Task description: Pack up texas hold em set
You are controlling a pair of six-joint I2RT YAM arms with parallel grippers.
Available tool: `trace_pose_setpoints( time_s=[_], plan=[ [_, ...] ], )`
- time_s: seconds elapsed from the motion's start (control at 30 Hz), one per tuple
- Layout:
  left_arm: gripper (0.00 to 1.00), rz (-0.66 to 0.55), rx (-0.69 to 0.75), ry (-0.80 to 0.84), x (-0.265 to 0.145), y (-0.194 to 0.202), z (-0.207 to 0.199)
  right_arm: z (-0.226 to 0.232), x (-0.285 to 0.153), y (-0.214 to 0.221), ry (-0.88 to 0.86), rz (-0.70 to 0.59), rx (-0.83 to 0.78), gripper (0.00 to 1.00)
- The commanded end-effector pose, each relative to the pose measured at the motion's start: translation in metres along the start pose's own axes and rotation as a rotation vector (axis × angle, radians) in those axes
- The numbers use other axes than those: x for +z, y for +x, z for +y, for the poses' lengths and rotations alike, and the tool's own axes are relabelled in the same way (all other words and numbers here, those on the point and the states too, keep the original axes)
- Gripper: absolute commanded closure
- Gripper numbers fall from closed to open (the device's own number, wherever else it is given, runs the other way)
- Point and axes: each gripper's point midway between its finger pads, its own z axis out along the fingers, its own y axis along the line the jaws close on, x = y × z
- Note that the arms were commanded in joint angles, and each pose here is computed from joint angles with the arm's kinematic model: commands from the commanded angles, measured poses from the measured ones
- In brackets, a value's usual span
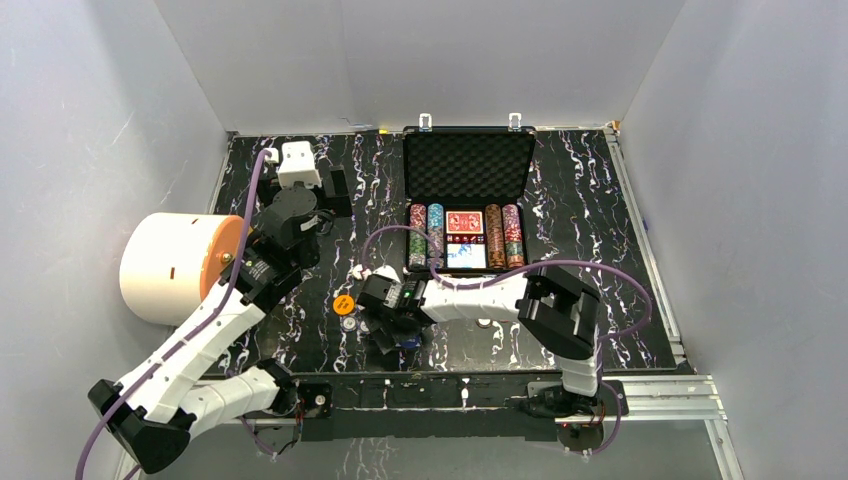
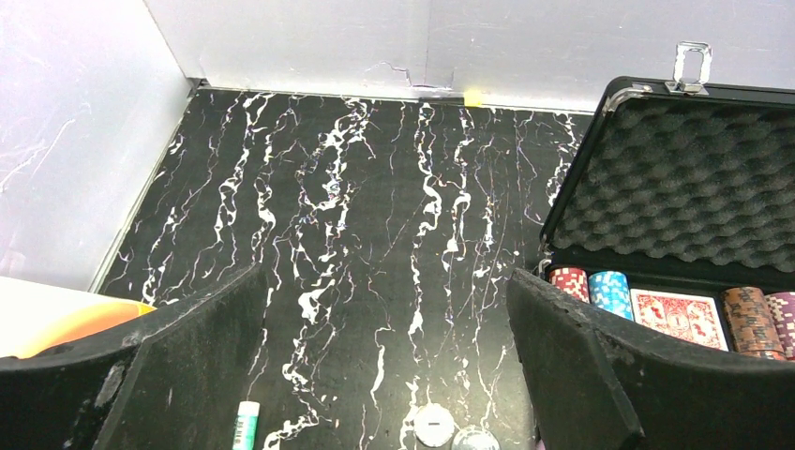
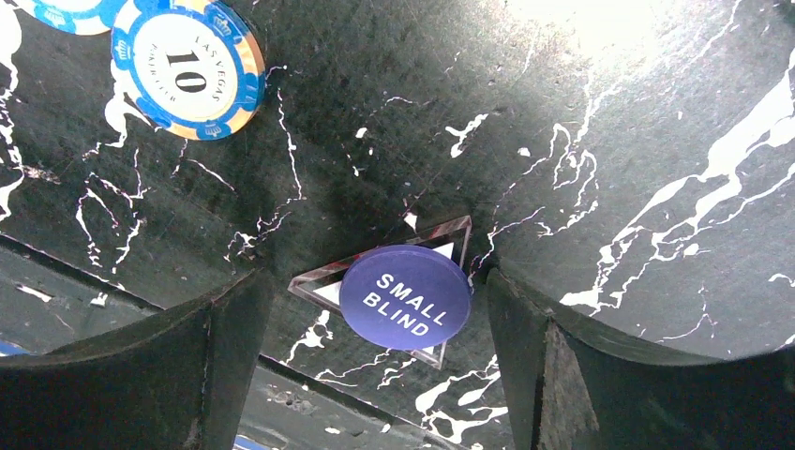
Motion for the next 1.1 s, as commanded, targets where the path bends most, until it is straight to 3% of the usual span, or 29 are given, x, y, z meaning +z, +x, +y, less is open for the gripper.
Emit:
trace_pose_setpoints(
  time_s=[0.0,0.27,0.53,0.63,0.83,1.07],
  plan=[
    [0.02,-0.042,-0.054,-0.011,-0.001,-0.02,0.002,-0.002,-0.002,0.009,0.062,0.056,-0.025,0.08],
    [0.02,-0.029,-0.049,-0.007,0.001,-0.016,0.0,-0.014,0.005,0.02,0.201,0.098,-0.013,0.13],
    [0.02,-0.019,-0.046,-0.005,0.002,-0.012,0.0,-0.016,0.007,0.008,0.181,0.015,0.058,0.33],
    [0.02,-0.012,-0.043,0.0,0.003,-0.009,-0.001,-0.018,0.006,-0.015,0.154,-0.101,0.06,0.34],
    [0.02,0.003,-0.036,0.001,0.008,-0.003,-0.005,-0.018,-0.018,-0.09,0.084,-0.47,-0.002,0.33],
    [0.02,0.017,-0.035,-0.004,0.013,0.001,-0.007,-0.036,-0.029,-0.126,0.079,-0.651,-0.034,0.28]
  ],
)
